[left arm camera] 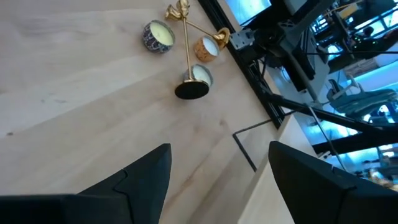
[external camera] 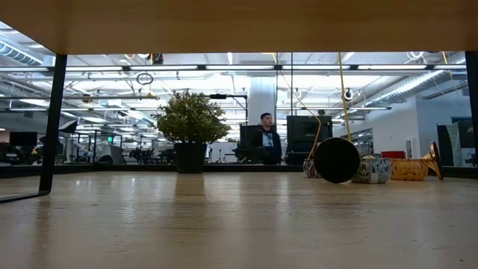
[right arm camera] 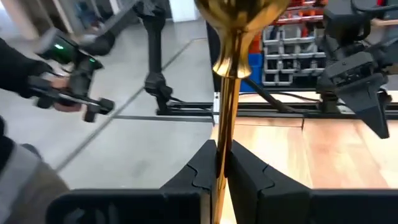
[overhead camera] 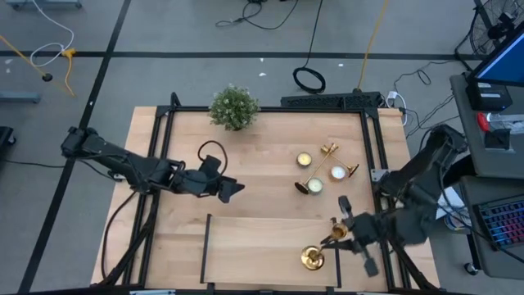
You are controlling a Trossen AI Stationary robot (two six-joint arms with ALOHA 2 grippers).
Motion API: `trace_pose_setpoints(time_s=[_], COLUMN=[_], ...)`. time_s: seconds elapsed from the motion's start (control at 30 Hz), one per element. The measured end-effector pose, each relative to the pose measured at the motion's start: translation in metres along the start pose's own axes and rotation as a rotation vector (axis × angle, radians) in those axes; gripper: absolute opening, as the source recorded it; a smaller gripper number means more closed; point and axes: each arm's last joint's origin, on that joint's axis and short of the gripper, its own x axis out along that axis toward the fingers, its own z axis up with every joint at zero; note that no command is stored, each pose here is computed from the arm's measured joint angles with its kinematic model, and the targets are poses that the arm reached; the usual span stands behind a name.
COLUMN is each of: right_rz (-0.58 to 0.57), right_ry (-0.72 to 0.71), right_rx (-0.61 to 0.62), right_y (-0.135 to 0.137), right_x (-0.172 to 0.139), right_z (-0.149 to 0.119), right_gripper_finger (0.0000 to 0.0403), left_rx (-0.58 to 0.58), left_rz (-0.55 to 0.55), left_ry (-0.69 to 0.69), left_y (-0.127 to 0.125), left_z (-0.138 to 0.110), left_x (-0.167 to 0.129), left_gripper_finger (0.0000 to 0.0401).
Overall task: Pick & Place candle stick holders
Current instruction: Put the left gold candle holder on the shelf
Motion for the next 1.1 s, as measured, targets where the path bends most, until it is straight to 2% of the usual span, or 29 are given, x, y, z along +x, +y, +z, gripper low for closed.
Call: trace_pose_setpoints(time_s=[0.17,0.43,0.6,0.8,0.93,1.1], right_rz=[-0.127,-0.321,-0.268,-0.216,-0.208,-0.184], right_ry=[0.014,-0.051,-0.005,0.003,-0.006,-0.002], right_rx=[-0.009,0.088,0.071,0.133,0.146,0.153], right_y=[0.012,0.024,0.035,0.044,0.045,0.046], right_x=[0.021,0.031,0.027,0.021,0.020,0.021], right_z=[-0.016,-0.035,-0.043,-0.046,-0.045,-0.045], right_gripper_finger=[0.0018,0.0018,0.0018,0.0018,0.0018,0.0018], left_rx=[0.014,0.059,0.118,0.131,0.140,0.109], left_rz=[-0.044,-0.086,-0.105,-0.164,-0.292,-0.508], left_ry=[0.005,0.033,0.056,0.064,0.037,-0.039], left_y=[-0.007,-0.013,-0.016,-0.023,-0.036,-0.060], left_z=[-0.009,-0.018,-0.026,-0.032,-0.035,-0.040], left_x=[-0.005,-0.010,-0.015,-0.020,-0.027,-0.025], left_gripper_finger=[0.0273,0.0273,0.0273,0.0273,0.0273,0.0273])
